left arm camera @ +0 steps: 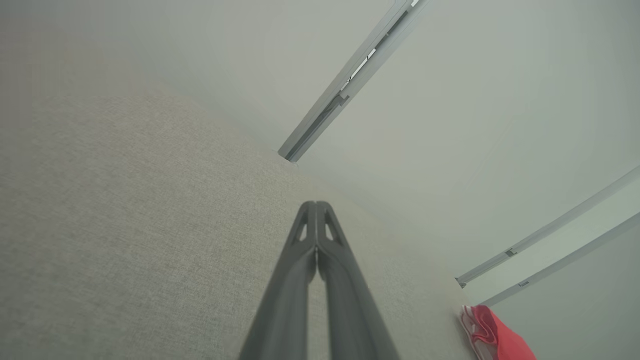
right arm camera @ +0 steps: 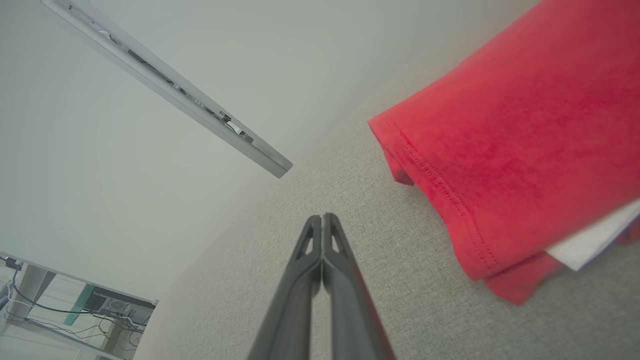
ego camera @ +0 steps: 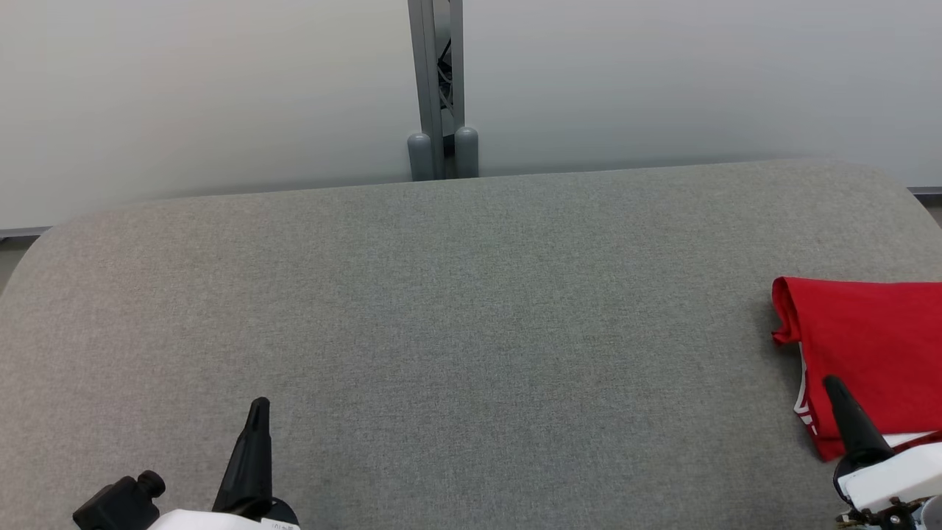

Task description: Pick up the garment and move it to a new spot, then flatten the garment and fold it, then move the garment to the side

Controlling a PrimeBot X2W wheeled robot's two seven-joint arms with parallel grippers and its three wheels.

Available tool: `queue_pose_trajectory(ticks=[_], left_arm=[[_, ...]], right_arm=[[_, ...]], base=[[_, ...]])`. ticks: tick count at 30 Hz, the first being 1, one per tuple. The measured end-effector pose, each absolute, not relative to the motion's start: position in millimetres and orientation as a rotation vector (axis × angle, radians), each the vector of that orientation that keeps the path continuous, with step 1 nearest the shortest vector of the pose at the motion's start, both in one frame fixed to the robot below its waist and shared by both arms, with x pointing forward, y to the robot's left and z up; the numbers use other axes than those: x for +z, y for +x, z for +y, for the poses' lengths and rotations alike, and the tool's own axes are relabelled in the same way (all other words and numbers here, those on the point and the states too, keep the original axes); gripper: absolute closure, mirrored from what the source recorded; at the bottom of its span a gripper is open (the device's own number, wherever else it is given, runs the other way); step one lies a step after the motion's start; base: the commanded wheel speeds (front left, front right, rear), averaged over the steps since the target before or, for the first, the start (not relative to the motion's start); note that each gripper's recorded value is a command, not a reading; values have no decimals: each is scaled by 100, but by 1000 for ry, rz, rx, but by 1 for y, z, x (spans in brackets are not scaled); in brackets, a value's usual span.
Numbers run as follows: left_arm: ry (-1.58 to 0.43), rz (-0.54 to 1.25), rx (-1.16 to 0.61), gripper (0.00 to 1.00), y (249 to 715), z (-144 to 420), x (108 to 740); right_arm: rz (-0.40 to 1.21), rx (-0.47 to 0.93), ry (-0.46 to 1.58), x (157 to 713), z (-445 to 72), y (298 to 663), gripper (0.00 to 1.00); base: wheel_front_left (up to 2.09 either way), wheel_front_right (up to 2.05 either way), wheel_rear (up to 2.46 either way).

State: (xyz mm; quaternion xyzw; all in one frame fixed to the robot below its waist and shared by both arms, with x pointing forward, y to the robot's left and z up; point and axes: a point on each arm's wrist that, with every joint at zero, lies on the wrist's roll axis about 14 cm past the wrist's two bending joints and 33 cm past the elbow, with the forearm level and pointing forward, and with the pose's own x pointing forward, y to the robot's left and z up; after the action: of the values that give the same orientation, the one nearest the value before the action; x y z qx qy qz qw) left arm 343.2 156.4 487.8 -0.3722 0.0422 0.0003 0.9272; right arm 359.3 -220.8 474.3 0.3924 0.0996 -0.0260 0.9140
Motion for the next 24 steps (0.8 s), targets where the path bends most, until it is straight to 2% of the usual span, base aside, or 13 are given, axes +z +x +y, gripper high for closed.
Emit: queue_pose_trajectory(ticks=[24], left_arm=[[-1052, 65, 10, 100, 345, 149, 490]], right_arm=[[206, -67, 1091, 475, -238, 364, 100]], base=[[0, 0, 0]])
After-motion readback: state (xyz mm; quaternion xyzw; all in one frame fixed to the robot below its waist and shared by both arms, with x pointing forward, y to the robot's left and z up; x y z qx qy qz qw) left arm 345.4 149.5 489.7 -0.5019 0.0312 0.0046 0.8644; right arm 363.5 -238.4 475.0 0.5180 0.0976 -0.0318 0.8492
